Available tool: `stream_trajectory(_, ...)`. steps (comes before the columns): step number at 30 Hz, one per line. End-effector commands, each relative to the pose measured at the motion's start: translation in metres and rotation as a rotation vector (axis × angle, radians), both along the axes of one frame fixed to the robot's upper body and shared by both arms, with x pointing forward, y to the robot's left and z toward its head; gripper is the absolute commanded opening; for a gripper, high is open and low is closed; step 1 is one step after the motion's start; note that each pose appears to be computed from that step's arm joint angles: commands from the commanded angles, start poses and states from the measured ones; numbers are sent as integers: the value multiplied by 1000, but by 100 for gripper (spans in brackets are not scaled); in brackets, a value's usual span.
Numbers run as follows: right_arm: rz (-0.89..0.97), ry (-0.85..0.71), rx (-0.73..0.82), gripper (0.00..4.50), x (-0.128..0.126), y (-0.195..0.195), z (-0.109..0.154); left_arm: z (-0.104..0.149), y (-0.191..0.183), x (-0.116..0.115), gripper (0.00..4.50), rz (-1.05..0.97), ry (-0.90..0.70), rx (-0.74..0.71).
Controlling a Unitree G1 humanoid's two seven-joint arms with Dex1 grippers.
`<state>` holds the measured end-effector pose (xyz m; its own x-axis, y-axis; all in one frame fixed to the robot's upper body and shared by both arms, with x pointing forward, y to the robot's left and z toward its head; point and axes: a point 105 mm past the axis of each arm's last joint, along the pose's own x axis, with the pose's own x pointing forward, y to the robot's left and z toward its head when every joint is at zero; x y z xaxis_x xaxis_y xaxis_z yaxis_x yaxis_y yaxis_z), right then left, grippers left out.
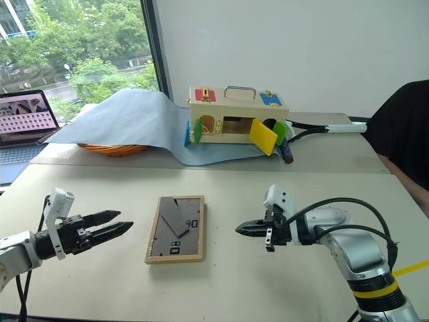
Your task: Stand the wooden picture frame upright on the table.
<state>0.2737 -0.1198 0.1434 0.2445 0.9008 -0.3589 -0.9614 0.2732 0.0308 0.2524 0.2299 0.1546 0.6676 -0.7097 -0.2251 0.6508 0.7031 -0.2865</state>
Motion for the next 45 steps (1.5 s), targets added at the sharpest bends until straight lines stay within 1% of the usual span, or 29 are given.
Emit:
stream_trajectory(1, 26, -25, 15, 0, -2, 6, 4, -6, -2, -5, 445, 17, 90, 15)
stream_trajectory(4, 44, -61, -28, 0, 4, 14, -2, -35, -9, -15, 445, 37, 291, 85)
stream_trajectory(6, 62, -85, -64, 0, 9, 20, -7, -52, -21, -32, 445, -29, 459, 137)
stream_trajectory(7, 71, -96, -79, 0, 11, 22, -9, -55, -27, -38, 445, -68, 515, 131)
stream_trajectory(9, 90, -109, -105, 0, 14, 27, -15, -52, -38, -36, 445, -111, 588, 14)
stream_trajectory(11, 115, -118, -130, 0, 16, 33, -21, -47, -47, -31, 445, -153, 634, -72)
stream_trajectory(12, 126, -123, -142, 0, 17, 35, -25, -46, -51, -30, 445, -172, 651, -91)
stream_trajectory(15, 163, -118, -128, 0, 15, 49, -30, -48, -62, -32, 445, -226, 703, -115)
stream_trajectory(21, 214, -142, -131, 0, 15, 76, -40, -62, -84, -33, 445, -253, 758, -121)
stream_trajectory(27, 217, -149, -152, 0, 15, 79, -48, -62, -90, -23, 445, -202, 739, -165)
stream_trajectory(30, 213, -148, -154, 0, 15, 77, -50, -62, -86, -19, 370, -156, 730, -181)
stream_trajectory(31, 211, -148, -156, 0, 15, 76, -50, -61, -84, -19, 328, -151, 729, -184)
stream_trajectory(32, 210, -148, -156, 0, 15, 75, -50, -60, -84, -19, 303, -149, 728, -186)
stream_trajectory(35, 203, -148, -162, 0, 15, 72, -49, -56, -82, -16, 183, -124, 723, -223)
stream_trajectory(37, 194, -150, -159, 0, 15, 69, -47, -52, -82, -16, 132, -121, 717, -255)
stream_trajectory(38, 189, -153, -161, 0, 16, 67, -46, -50, -83, -15, 121, -122, 716, -268)
stream_trajectory(40, 170, -161, -150, 0, 17, 63, -39, -45, -86, -15, 119, -127, 701, -295)
stream_trajectory(42, 143, -165, -133, 0, 18, 53, -25, -36, -90, -15, 119, -154, 665, -319)
stream_trajectory(45, 76, -161, -99, 0, 20, 31, 2, -26, -91, -15, 119, -175, 599, -300)
